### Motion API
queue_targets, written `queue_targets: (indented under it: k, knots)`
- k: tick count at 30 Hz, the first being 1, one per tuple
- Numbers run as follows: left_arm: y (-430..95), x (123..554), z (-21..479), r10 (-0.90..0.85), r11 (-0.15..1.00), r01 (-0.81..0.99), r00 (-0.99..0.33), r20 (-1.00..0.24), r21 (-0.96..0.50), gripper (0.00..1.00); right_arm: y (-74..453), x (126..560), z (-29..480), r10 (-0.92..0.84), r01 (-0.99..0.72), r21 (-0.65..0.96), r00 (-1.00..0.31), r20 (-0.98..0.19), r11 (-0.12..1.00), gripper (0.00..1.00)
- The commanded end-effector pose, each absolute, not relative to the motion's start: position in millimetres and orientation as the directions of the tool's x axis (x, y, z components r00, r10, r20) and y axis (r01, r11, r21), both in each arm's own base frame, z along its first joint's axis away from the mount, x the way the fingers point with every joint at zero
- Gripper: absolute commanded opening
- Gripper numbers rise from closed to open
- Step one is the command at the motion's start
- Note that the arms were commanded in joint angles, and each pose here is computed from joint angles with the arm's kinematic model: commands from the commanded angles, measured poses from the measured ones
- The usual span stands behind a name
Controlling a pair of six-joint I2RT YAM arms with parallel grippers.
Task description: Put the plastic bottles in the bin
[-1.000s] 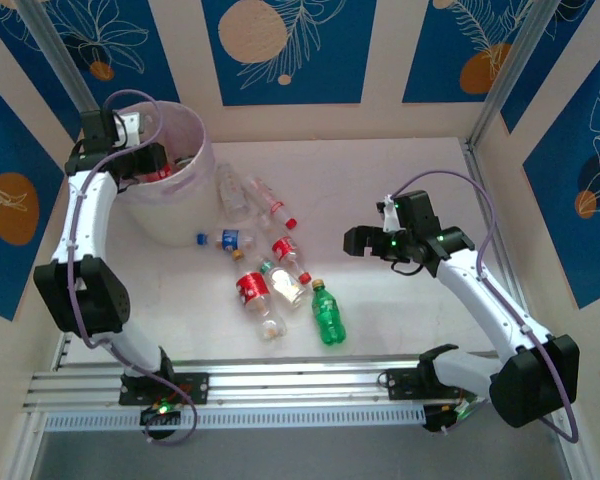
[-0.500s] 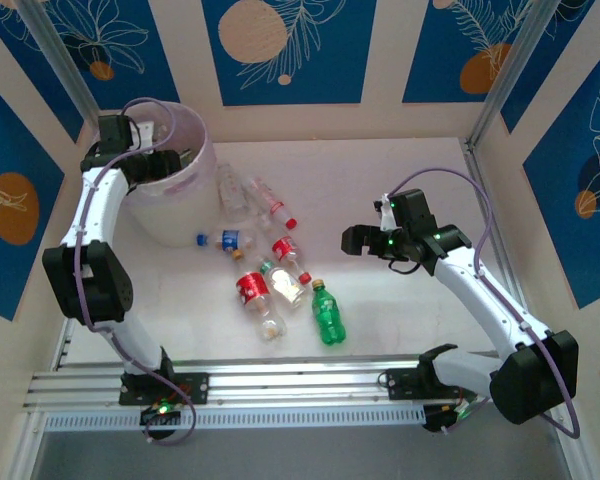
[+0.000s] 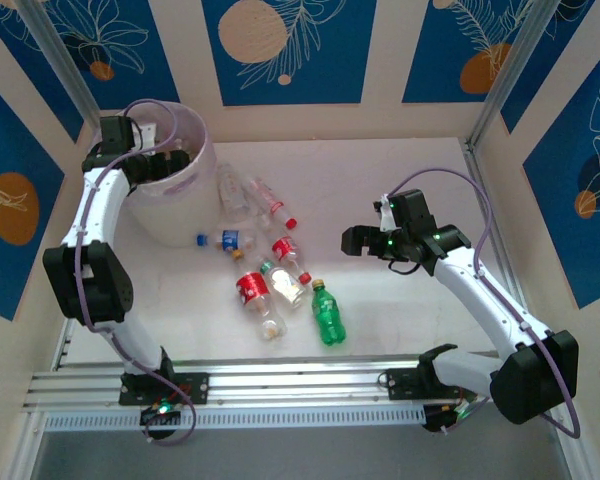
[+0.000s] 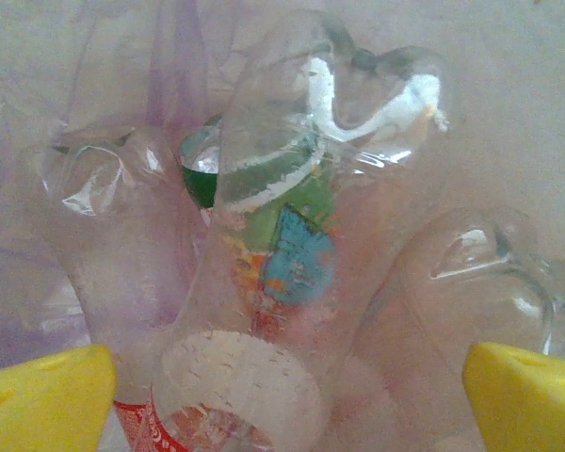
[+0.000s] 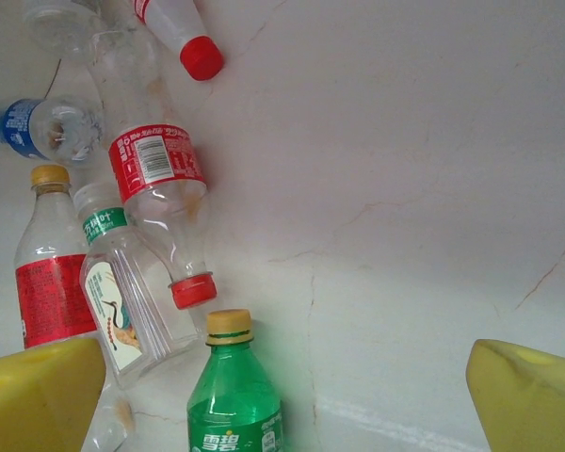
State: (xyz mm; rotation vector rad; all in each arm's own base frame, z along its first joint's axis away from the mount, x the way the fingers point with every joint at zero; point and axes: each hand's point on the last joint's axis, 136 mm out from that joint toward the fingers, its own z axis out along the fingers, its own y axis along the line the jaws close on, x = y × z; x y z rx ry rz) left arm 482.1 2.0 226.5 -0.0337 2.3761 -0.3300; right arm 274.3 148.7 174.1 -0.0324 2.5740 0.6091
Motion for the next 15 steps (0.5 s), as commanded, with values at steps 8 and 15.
queue_targets:
  k: [8,15]
  knots:
    - [-8.7,457.2,324.6,-0.086,0.965,0.145,-0.607,-0.79,-0.217,1.0,147.4,232.5,173.1,0.015,-0.111,0.322,-0.931,-0.365,0.94,0.97]
    - [-8.0,430.8,380.7,-0.079,0.972,0.15,-0.512,-0.856,-0.179,1.0,159.3,179.2,155.1,-0.047,-0.104,0.265,-0.976,-0.212,0.959,0.95]
